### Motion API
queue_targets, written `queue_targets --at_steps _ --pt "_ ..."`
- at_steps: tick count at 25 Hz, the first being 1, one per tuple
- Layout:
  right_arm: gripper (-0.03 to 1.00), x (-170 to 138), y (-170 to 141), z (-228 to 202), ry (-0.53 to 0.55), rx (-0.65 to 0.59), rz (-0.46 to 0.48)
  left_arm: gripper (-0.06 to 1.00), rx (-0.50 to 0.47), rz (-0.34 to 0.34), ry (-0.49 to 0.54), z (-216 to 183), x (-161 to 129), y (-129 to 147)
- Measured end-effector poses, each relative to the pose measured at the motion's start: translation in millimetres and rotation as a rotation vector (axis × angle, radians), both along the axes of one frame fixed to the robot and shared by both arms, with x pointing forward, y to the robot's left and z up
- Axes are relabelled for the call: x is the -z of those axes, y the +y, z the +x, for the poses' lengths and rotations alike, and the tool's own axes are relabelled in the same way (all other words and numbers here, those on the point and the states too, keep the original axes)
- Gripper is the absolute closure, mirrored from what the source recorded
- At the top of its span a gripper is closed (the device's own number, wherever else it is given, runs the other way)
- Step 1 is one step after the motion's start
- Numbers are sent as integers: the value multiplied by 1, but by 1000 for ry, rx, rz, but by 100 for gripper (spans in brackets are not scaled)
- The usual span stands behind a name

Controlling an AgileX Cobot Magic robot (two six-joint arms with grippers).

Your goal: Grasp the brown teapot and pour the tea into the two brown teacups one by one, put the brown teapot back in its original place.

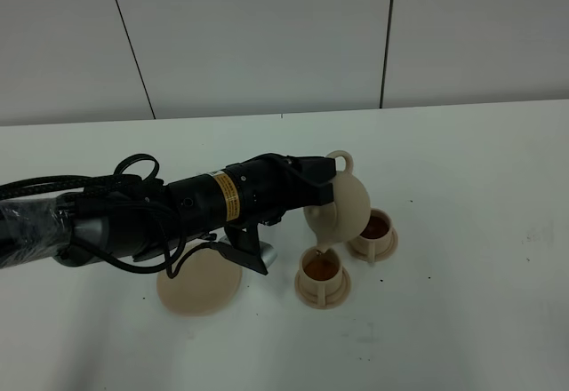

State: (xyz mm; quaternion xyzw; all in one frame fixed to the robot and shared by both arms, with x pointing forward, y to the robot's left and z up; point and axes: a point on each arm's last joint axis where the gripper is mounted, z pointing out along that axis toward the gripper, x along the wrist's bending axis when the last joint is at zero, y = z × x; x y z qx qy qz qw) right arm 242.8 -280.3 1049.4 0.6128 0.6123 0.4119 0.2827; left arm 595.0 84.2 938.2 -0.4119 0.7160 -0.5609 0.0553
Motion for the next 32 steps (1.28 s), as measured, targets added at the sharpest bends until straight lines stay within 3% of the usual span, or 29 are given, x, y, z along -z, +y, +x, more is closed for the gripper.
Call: queue_targets --at_steps 32 --pt "61 0 0 0 0 -1 -1 77 10 7 -8 1 0 2"
